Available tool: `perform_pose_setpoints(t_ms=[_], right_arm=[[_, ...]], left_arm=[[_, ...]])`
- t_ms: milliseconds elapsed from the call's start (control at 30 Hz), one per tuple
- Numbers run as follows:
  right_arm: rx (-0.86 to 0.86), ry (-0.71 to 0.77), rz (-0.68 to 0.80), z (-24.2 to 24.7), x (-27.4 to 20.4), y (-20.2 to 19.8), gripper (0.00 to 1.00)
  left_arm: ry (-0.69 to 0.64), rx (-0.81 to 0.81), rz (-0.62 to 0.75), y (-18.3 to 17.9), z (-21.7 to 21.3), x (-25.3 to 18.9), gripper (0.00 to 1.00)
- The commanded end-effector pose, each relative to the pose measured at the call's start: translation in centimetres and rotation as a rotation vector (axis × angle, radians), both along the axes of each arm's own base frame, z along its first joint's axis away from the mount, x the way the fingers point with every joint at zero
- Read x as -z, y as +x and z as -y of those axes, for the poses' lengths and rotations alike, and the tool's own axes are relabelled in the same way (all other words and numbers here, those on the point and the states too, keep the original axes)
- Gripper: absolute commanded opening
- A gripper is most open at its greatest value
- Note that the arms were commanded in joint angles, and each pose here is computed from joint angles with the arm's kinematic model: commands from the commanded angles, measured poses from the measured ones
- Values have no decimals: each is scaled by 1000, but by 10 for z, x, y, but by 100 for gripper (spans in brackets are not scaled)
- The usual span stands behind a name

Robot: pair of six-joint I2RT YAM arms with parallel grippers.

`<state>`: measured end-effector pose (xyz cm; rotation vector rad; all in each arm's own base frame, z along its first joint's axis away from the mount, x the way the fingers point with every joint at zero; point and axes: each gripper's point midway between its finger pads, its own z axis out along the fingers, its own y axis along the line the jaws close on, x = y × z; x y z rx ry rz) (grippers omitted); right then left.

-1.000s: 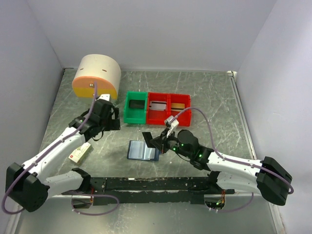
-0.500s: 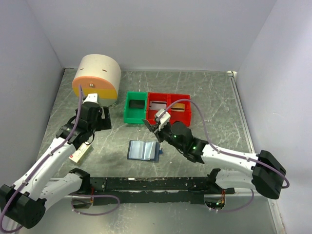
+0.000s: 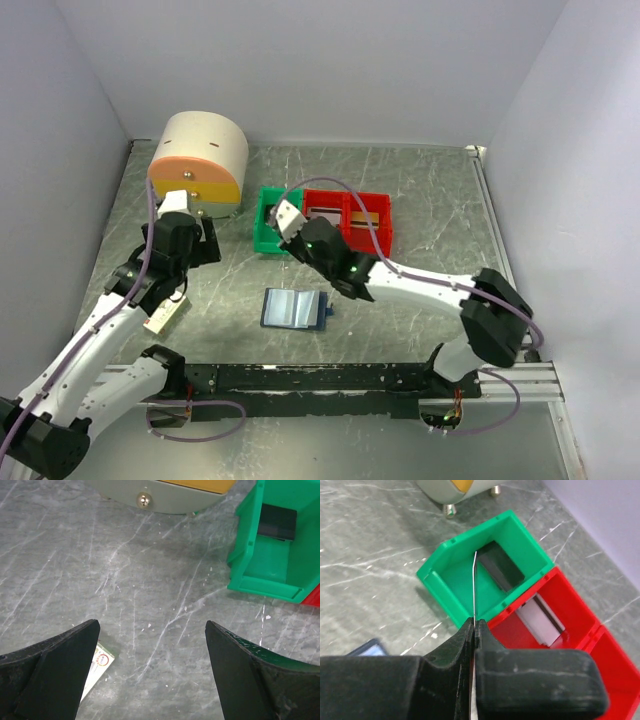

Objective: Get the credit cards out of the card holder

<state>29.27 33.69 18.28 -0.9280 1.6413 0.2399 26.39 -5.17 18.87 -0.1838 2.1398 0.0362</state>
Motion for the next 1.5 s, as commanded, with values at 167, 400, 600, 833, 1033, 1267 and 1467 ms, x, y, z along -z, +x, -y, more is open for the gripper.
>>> perform_pose_setpoints(t_ms=[167,400,600,833,1033,1267,1467], right_arm=[[5,-168,108,-38,-4,49,0],[41,-325,128,-43,26,87,0],[21,-389,114,-40,49,100,0],[-8,-414,95,-37,62,97,0],[31,-476,90,-24,66,105,0],[-58,-489,91,-35,69,113,0],[-81,-555,126,-45,84,129,0]], left_arm=[[13,-140,77,-2,-24,-18,100],[22,-204,123,-8,-38,-29,100],[11,-184,149,-8,-37,-31,100],[17,-177,130,-7,-35,-29,99],[11,-181,136,-8,-36,-30,100],[6,-178,142,-9,-36,-32,100],[8,-175,138,-8,-35,-30,100]])
